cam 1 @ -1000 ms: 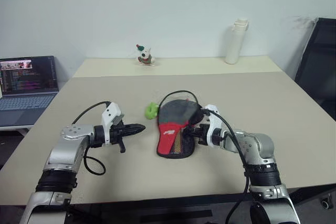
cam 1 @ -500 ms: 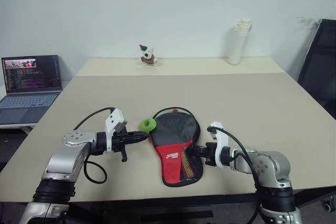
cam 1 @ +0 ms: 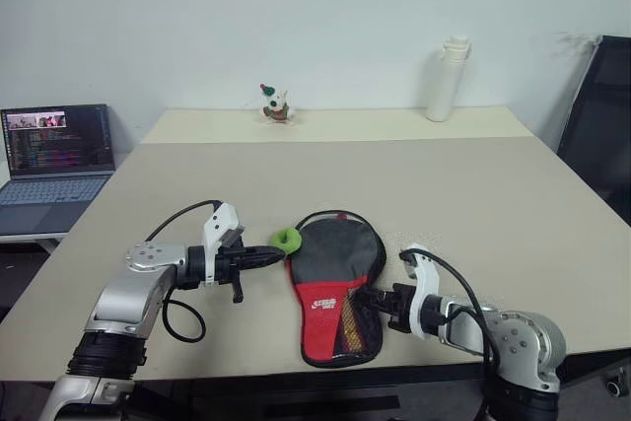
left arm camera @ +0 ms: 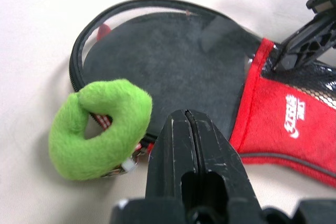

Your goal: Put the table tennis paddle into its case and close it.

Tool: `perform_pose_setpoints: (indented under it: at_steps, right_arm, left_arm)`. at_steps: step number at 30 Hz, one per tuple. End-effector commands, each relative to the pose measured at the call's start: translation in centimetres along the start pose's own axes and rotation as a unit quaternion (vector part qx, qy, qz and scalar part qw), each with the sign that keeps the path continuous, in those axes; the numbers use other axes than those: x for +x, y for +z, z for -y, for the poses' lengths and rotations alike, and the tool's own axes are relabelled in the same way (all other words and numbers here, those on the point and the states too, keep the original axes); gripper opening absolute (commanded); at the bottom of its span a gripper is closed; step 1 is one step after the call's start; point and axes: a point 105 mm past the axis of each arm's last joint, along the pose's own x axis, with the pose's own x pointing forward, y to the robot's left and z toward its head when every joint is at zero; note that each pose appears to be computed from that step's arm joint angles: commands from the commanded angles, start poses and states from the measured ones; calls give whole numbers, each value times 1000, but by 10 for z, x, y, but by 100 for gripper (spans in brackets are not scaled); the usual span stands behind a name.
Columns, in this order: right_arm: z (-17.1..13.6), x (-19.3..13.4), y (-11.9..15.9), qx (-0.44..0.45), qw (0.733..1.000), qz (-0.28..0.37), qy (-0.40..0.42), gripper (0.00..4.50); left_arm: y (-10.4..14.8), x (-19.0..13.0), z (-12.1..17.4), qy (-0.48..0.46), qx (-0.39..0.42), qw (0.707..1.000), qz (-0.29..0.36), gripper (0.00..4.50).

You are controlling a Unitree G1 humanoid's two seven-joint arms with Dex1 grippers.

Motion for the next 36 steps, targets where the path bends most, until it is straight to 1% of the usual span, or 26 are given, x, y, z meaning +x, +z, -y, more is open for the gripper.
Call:
perform_pose_setpoints:
  at_steps: [1, 6, 10, 13, 15, 17, 18, 19, 20, 24, 27, 30, 33, 36]
  right_arm:
    - [-14, 1, 6, -13, 1000, 13, 18, 1]
    - [-8, 2, 2, -13, 1000, 6, -3, 1]
    - [3, -1, 4, -15, 999, 13, -34, 105]
    - [9, -7, 4, -28, 998, 13, -52, 204]
    - [10, -10, 2, -37, 998, 11, -56, 278]
    - [12, -18, 0, -65, 996, 6, -64, 343]
    - [12, -27, 0, -97, 993, 2, -65, 380]
    - [11, -32, -1, -120, 991, -2, -63, 407]
    - [13, -39, 3, -135, 989, 5, -67, 439]
    - [14, -58, 22, -192, 979, 36, -63, 439]
    - [5, -62, 43, -233, 969, 72, -38, 439]
    - [-9, -52, 61, -261, 960, 100, -7, 439]
    - [-24, -31, 73, -287, 951, 116, 18, 439]
    - [-37, -3, 80, -314, 941, 120, 32, 444]
  left_arm:
    - [12, 0, -1, -3, 20, 1000, 13, 0]
    - [11, -2, -2, 3, 21, 1000, 13, 0]
    - [11, -3, -2, 8, 21, 1000, 14, 0]
    - [11, -3, -3, 11, 21, 1000, 14, 0]
    - [11, -3, -3, 12, 21, 1000, 14, 0]
    - [10, -4, -3, 15, 21, 1000, 14, 0]
    - [10, -4, -4, 20, 20, 999, 14, 0]
    - [9, -5, -4, 24, 19, 999, 15, 0]
    - [9, -6, -6, 31, 17, 999, 17, 0]
    - [9, -7, -12, 52, 10, 998, 25, 0]
    - [10, -8, -18, 73, 8, 997, 29, 0]
    - [11, -8, -27, 101, 6, 994, 36, 0]
    - [9, -8, -37, 135, -2, 990, 32, 0]
    - [8, -10, -46, 165, -3, 986, 29, 61]
